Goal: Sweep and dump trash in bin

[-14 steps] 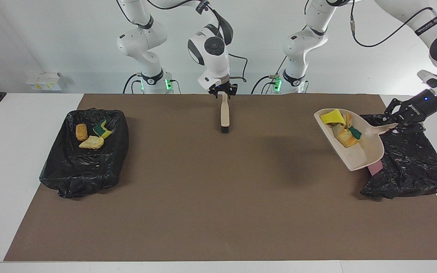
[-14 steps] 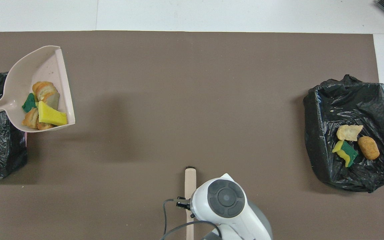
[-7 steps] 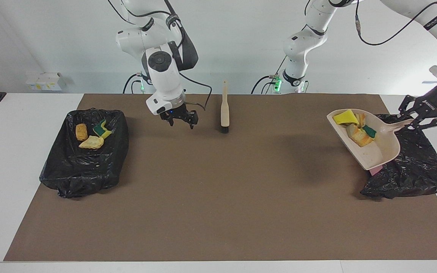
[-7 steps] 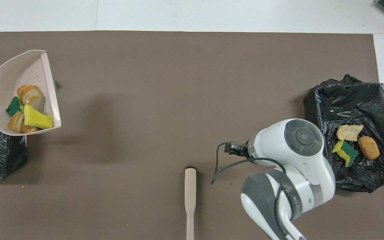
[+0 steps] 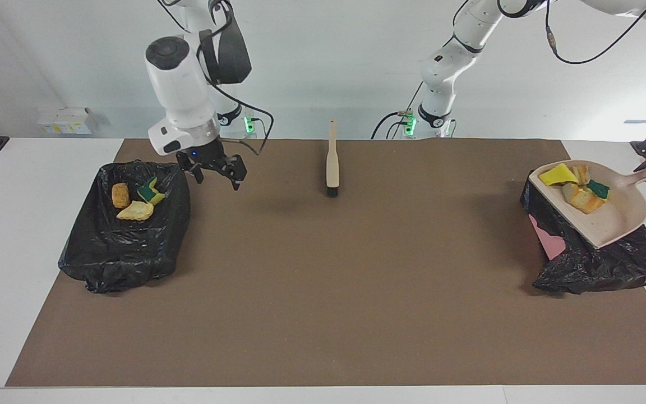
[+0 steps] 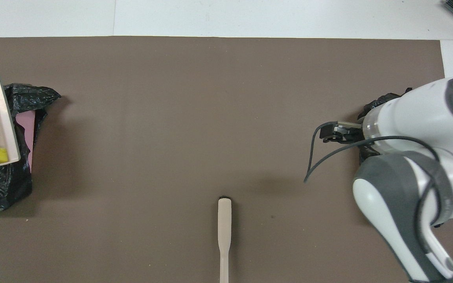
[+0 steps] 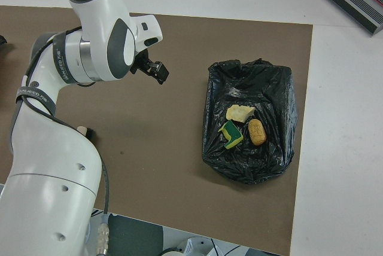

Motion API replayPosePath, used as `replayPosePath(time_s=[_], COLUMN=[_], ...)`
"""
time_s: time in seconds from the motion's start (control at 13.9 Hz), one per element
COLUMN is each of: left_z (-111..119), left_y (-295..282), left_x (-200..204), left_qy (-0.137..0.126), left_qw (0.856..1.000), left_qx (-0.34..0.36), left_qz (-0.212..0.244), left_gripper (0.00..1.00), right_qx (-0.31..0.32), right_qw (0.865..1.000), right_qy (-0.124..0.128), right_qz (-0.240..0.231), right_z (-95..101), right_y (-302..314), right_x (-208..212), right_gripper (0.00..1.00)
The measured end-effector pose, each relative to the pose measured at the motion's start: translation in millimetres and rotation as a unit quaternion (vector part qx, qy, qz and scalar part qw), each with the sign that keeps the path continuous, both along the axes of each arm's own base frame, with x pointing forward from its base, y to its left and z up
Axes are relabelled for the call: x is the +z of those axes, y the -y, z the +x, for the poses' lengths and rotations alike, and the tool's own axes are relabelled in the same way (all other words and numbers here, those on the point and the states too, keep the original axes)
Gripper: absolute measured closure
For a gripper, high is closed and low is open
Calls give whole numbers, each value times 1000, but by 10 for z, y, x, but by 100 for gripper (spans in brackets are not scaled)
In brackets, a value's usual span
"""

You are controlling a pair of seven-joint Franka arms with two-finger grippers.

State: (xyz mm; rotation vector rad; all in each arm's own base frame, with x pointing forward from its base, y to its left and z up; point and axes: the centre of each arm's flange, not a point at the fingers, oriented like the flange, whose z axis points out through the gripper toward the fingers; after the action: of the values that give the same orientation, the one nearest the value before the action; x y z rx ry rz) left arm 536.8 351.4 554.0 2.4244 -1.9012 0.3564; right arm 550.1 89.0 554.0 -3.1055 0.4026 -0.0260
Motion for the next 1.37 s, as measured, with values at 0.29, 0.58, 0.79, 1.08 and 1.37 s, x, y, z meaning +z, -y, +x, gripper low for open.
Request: replayPosePath(time_s=[0.29, 0.58, 0.79, 1.08, 1.37], left_z=[-60, 138, 377, 625, 648], left_y=[-410, -328, 4, 456, 830], left_x=[104, 61, -11, 52, 340], left_qy=[14, -13, -58, -91, -119], left_qw=[995, 976, 951, 910, 872], left_qx=[10, -32, -63, -89, -96], left_qz=[101, 216, 299, 394, 465], left_gripper=[67, 67, 67, 67, 67], right_qx=[7, 3, -1, -4, -6], right_qw=[1000, 1000, 1000, 999, 999], right_qy=[-16, -27, -29, -34, -41], right_qz=[-3, -4, -4, -3, -3], right_z=[-120, -185, -188, -185, -224], right_y=[283, 332, 384, 529, 620], right_x=[771, 948, 976, 973, 1054], right_gripper=[0, 0, 0, 0, 0])
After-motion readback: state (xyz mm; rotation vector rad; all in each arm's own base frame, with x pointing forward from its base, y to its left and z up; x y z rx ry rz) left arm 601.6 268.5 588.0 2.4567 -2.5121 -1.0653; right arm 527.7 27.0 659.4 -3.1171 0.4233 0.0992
